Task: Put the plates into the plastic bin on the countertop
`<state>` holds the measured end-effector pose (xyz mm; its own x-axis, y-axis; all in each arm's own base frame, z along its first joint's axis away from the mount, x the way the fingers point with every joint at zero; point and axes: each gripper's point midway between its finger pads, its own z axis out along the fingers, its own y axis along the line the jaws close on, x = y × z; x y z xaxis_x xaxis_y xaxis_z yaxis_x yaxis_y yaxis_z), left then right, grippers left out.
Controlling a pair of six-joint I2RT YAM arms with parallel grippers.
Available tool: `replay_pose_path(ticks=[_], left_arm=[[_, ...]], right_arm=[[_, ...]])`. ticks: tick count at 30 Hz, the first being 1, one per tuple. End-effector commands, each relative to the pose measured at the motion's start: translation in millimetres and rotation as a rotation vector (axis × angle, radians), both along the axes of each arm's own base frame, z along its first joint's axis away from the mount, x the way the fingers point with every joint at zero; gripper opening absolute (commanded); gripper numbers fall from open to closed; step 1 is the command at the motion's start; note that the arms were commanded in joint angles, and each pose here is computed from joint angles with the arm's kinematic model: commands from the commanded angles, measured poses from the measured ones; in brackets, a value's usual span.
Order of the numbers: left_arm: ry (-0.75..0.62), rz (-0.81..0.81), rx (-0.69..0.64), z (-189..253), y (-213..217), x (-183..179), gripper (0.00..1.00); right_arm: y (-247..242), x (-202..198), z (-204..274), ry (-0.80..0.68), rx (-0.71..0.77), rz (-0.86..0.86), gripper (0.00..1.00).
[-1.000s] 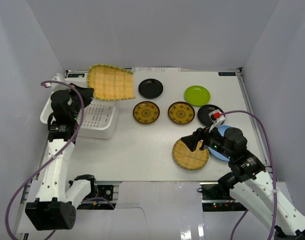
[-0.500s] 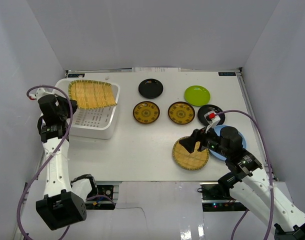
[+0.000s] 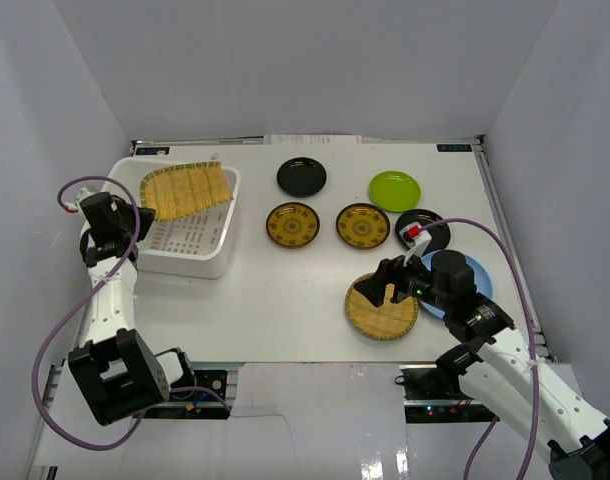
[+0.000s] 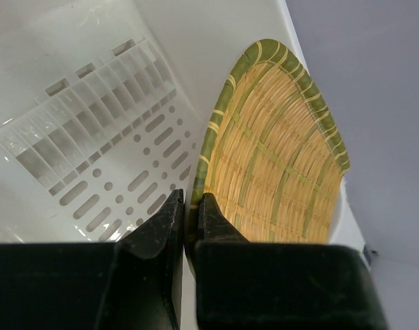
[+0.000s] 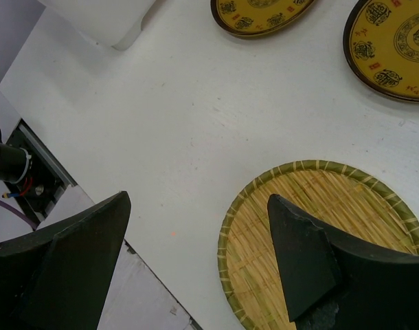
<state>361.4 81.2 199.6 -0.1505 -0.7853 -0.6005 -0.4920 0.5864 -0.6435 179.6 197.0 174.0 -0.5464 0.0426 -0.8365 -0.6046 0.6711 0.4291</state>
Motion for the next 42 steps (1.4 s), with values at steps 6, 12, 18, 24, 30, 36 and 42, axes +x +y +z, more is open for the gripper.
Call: replay_pose_path(ticks=[6, 12, 18, 24, 30, 36, 42], left_arm=[[-0.138, 0.087, -0.193, 4, 24, -10, 0.0], [-0.175, 0.116, -0.276, 10, 29, -14, 0.0], [-0.042, 0.155, -0.064, -8, 47, -20, 0.0], [0.005, 0.114, -0.005, -9, 49, -4, 0.01], [0.034, 0.032, -0.044, -18, 40, 12, 0.51], [-0.038, 0.037, -0.036, 11, 36, 10, 0.98], [-0.213, -0.072, 0.015, 79, -4, 1, 0.98]], right_arm=[[2, 6, 4, -0.043, -0.006, 0.012, 0.87], [1, 6, 5, -0.051, -0.015, 0.012, 0.87], [3, 6, 5, -0.056, 0.0, 0.019, 0.87], [6, 9, 1, -0.044, -0.011, 0.022, 0.87], [5, 10, 15, -0.062, 0.012, 0.01, 0.87], [5, 14, 30, -0.066, 0.002, 0.001, 0.87], [10, 18, 24, -0.044, 0.036, -0.012, 0.87]])
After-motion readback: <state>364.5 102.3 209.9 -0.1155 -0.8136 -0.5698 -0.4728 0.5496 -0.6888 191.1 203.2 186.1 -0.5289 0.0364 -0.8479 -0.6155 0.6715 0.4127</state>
